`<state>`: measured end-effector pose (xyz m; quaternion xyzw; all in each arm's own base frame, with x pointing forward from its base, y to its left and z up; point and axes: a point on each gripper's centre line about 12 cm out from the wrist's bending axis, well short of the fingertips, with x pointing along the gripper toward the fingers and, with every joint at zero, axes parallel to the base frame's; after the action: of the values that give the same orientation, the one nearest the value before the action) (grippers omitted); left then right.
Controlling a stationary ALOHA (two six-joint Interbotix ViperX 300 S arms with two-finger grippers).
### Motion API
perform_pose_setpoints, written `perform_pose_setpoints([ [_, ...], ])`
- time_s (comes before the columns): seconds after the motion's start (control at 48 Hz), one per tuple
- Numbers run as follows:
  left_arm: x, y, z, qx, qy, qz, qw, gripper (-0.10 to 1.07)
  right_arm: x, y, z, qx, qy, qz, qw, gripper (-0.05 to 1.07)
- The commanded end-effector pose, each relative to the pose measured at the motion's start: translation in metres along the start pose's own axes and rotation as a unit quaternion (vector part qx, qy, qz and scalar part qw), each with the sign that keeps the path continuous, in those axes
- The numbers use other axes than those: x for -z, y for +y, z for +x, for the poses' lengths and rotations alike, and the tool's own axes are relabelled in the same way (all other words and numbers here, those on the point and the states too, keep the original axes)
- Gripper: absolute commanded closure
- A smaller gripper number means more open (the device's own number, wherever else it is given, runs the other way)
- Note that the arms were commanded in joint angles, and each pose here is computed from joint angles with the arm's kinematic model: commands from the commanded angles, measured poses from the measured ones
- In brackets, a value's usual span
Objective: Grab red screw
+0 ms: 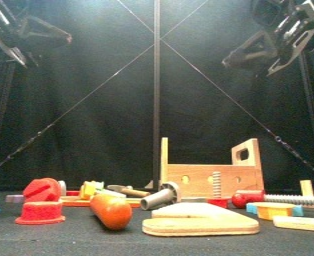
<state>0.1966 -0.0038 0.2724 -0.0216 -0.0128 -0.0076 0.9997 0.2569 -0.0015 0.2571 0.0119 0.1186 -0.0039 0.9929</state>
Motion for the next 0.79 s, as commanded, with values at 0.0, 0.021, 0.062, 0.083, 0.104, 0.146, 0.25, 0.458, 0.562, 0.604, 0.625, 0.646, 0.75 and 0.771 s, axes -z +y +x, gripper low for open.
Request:
perform_pose_setpoints([
  [0.0,0.0,-0.002,0.004,0.004,0.003,-0.007,1.0,0.99,-0.004,0.002,0.008,-0.002,0.014,0.002,0.9999,1.01],
  [0.021,0.0,-0.003,0.004,0.005,0.004,-0.007,1.0,0.99,-0.002,0.002,0.009,-0.002,0.018,0.002,0.9998,1.01],
  [0.062,0.003,-0.003,0.006,0.006,0.01,-0.009,0.9999,0.99,0.0,0.001,0.01,-0.001,0.029,0.005,0.9996,1.01],
  [0.083,0.004,-0.003,0.007,0.007,0.014,-0.01,0.9998,0.99,0.002,0.001,0.011,-0.001,0.035,0.007,0.9994,1.01],
  [0.104,0.006,-0.004,0.008,0.007,0.017,-0.011,0.9998,0.99,0.003,0.001,0.011,-0.001,0.04,0.008,0.9992,1.01],
  [0.146,0.009,-0.005,0.01,0.009,0.026,-0.011,0.9996,0.99,0.005,0.002,0.011,0.0,0.049,0.014,0.9987,1.01],
  [0.25,0.016,-0.007,0.015,0.012,0.044,-0.013,0.9989,0.99,0.007,0.002,0.011,0.001,0.068,0.03,0.9973,1.0],
  [0.458,0.029,-0.006,0.022,0.006,0.073,-0.023,0.997,0.99,0.019,0.003,0.019,0.001,0.107,0.037,0.9935,1.0],
  [0.562,0.033,-0.005,0.022,0.004,0.079,-0.025,0.9965,0.99,0.028,0.003,0.026,0.002,0.129,0.037,0.991,1.0],
  [0.604,0.033,-0.005,0.022,0.005,0.079,-0.024,0.9966,0.99,0.032,0.003,0.03,0.002,0.138,0.036,0.9898,1.0],
  [0.625,0.033,-0.005,0.022,0.005,0.078,-0.024,0.9966,0.99,0.033,0.003,0.031,0.002,0.142,0.036,0.9893,1.0],
  [0.646,0.033,-0.005,0.022,0.005,0.078,-0.024,0.9967,0.99,0.035,0.004,0.034,0.002,0.147,0.035,0.9885,1.0],
  [0.75,0.034,-0.005,0.021,0.005,0.08,-0.024,0.9965,0.99,0.039,0.003,0.042,0.003,0.16,0.035,0.9866,1.0],
  [0.771,0.034,-0.005,0.021,0.005,0.08,-0.024,0.9965,0.99,0.041,0.004,0.044,0.002,0.164,0.033,0.986,1.0],
])
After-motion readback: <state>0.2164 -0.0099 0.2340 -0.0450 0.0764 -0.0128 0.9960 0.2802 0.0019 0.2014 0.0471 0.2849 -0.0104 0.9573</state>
